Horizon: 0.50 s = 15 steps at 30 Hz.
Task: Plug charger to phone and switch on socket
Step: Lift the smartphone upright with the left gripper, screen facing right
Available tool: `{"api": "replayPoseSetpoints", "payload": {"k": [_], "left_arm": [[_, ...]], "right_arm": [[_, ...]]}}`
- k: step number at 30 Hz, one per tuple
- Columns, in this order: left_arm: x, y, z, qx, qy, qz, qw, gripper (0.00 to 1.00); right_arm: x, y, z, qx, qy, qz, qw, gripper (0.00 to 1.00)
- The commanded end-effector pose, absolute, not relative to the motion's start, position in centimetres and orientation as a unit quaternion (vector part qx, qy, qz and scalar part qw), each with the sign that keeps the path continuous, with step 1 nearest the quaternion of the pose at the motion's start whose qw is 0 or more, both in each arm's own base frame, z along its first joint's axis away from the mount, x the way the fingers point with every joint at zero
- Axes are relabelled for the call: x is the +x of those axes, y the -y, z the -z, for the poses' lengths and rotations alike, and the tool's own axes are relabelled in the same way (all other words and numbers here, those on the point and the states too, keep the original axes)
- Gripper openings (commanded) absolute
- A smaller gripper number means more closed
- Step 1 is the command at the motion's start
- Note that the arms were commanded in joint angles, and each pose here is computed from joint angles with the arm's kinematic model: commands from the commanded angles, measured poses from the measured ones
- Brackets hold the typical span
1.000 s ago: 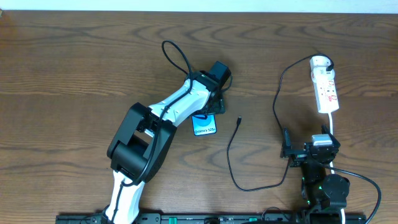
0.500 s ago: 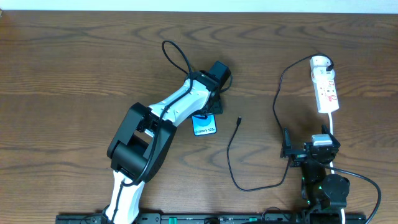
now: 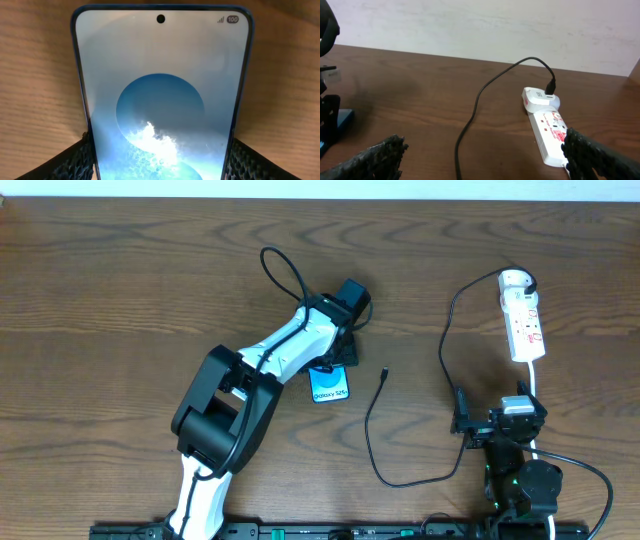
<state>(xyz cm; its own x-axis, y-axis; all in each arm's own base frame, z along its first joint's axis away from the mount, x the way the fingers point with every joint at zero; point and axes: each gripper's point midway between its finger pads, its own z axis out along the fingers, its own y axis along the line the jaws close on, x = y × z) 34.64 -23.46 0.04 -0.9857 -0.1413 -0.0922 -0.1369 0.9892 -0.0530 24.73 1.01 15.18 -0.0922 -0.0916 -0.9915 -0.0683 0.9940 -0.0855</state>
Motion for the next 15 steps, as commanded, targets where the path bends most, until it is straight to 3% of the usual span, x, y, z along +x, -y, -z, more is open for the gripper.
{"api": "replayPoseSetpoints", "payload": {"k": [1, 15], "left_arm": [[33.2, 24.3, -1.0, -0.067, -0.996, 0.054, 0.02, 0.75], [32.1, 24.9, -4.1, -0.087, -0.983, 0.154, -0.049, 0.74]], "right_arm": [[24.7, -1.2, -15.1, -0.06, -0.739, 0.01, 0.67, 0.99], [24.7, -1.2, -15.1, -0.06, -0.739, 0.01, 0.67, 0.99]]}}
